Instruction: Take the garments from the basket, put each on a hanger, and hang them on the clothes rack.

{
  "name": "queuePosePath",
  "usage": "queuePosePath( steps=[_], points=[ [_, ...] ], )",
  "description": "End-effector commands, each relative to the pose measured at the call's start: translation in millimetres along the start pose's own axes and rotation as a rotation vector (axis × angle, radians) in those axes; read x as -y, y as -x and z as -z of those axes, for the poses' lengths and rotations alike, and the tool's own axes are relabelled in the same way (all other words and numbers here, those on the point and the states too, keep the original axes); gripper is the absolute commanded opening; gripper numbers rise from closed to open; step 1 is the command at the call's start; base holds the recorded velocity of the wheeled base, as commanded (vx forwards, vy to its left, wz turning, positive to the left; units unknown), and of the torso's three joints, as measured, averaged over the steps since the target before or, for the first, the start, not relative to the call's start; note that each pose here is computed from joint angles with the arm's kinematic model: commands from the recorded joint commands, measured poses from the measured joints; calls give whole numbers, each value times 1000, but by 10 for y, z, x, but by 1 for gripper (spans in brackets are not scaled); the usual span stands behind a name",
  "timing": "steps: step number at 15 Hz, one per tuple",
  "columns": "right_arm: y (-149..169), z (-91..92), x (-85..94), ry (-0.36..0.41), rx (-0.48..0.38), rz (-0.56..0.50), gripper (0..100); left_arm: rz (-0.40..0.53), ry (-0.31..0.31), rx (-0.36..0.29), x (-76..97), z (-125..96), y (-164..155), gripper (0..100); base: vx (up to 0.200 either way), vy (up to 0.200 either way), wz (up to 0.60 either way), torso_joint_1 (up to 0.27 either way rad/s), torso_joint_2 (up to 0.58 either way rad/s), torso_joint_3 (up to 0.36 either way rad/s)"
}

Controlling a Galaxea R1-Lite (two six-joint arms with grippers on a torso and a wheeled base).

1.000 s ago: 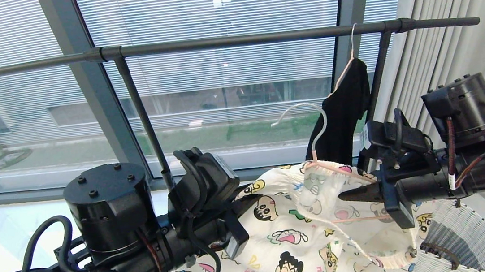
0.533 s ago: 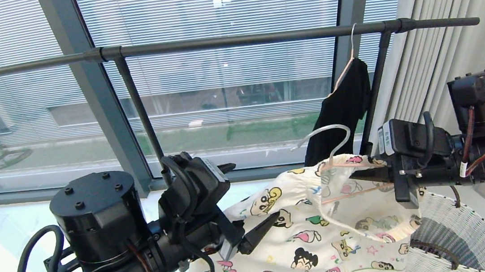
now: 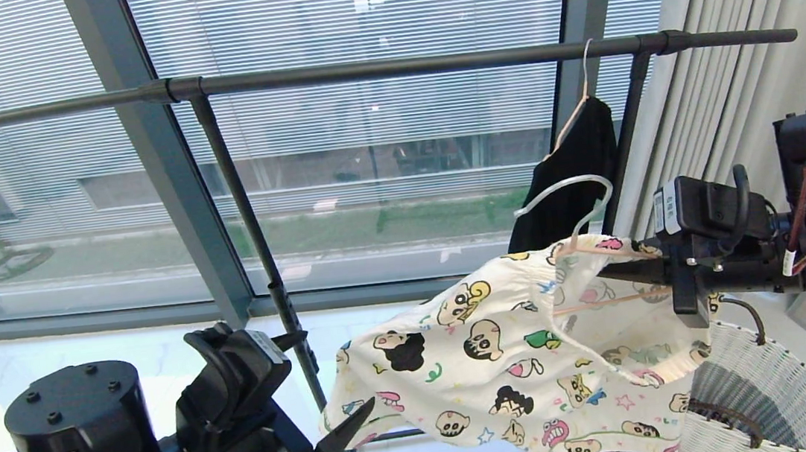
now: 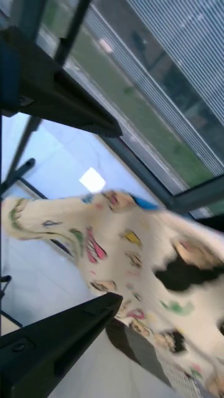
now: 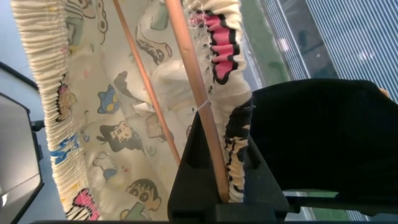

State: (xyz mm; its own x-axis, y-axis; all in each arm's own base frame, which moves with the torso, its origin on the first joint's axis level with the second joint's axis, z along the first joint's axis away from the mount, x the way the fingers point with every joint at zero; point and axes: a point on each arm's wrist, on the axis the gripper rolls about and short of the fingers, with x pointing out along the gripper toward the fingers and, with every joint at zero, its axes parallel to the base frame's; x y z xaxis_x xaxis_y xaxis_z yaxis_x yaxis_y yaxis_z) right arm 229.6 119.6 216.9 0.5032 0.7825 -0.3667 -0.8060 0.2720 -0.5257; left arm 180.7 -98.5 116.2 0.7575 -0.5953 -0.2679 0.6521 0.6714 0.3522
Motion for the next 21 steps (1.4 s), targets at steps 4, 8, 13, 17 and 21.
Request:
queuePosePath(
  steps=[4, 8, 13, 17, 21],
  points=[
    [-8, -113, -76, 25, 35, -25, 0, -25, 24, -44, -55, 270, -318, 0, 0, 0, 0, 0, 0, 0],
    [12, -142, -79, 0, 42, -20, 0, -62, 16, -2, -55, 374, -391, 0, 0, 0, 0, 0, 0, 0],
    [19, -158, -57, -17, 50, 5, 0, -131, 62, -29, -162, 488, -229, 0, 0, 0, 0, 0, 0, 0],
    [32, -178, -41, -38, 55, 32, 0, -154, 81, -73, -175, 583, -109, 0, 0, 0, 0, 0, 0, 0],
    [31, -186, -46, -51, 49, 39, 0, -176, 77, -52, -182, 527, -82, 0, 0, 0, 0, 0, 0, 0]
  ],
)
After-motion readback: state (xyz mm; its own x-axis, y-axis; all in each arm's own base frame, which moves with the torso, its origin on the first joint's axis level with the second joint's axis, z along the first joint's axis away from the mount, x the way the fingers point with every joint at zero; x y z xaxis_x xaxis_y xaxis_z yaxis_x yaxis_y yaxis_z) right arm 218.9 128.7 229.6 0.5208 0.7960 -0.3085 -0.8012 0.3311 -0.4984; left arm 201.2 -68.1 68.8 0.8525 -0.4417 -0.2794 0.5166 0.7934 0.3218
